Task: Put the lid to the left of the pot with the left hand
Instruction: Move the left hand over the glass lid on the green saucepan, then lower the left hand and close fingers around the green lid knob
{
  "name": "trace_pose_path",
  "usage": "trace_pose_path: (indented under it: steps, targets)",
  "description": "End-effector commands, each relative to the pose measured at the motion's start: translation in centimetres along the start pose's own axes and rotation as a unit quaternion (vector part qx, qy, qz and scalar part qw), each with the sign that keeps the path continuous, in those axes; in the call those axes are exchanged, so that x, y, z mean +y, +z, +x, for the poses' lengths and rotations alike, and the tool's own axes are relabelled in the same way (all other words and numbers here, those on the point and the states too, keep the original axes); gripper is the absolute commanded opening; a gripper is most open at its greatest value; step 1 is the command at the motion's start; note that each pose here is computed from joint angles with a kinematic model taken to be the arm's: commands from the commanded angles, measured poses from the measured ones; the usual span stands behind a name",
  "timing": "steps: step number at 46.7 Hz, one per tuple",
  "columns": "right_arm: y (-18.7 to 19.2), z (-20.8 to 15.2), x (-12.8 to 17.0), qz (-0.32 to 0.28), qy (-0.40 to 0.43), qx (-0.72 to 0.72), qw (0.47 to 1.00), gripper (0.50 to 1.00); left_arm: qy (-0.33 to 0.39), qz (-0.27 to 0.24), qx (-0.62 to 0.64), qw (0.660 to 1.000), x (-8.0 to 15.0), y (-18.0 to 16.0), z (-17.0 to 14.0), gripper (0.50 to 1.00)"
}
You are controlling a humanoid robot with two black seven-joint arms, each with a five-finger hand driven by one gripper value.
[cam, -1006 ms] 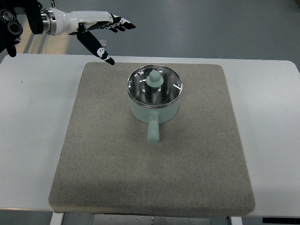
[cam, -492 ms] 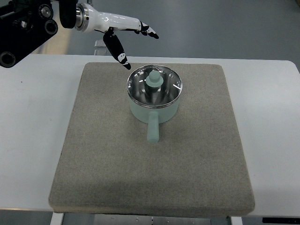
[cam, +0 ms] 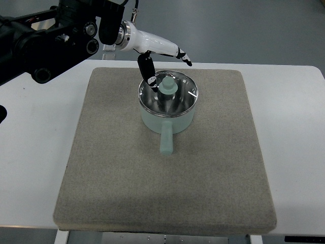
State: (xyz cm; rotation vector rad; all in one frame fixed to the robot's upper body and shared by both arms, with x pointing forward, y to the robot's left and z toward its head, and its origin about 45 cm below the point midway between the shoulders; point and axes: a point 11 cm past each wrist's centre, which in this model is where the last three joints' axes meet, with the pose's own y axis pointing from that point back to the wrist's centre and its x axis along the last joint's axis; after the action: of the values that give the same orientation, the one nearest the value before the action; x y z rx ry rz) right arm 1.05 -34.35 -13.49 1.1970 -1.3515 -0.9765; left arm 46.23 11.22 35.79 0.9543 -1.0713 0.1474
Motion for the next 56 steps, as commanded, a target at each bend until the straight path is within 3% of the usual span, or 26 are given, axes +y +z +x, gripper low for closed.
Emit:
trace_pose_path:
  steps: [1,19,28,34,42,45,56]
  targets:
    - [0.0,-0.01,0.0,0.0,0.0,0.0,1.0,0.921,-0.008,0.018,-0.026,0.999,-0.6,-0.09,-0.3,0.969]
    - [0.0,-0.01,0.0,0.0,0.0,0.0,1.0,0.921,-0.013,0.023,-0.041,0.999,-1.27,0.29,-0.44,0.939]
    - [0.0,-0.01,0.0,0.0,0.0,0.0,1.0,0.921,-0.011,0.02,-0.045,0.999,-1.18,0.57,-0.23,0.829]
    - [0.0,-0.01,0.0,0.0,0.0,0.0,1.0,0.921,-0.011,0.018,-0.046,0.999,-1.2,0.72,-0.16,0.782]
    - [0.0,-0.01,0.0,0.0,0.0,0.0,1.0,0.921,-0.012,0.018,-0.046,0.999,-1.2,0.68,-0.27,0.774]
    - [0.0,-0.01,0.0,0.0,0.0,0.0,1.0,0.921,-0.012,0.018,-0.046,0.999,-1.2,0.68,-0.27,0.748]
    - [0.0,-0.01,0.0,0.0,0.0,0.0,1.0,0.921,-0.011,0.019,-0.047,0.999,-1.14,0.63,-0.2,0.746]
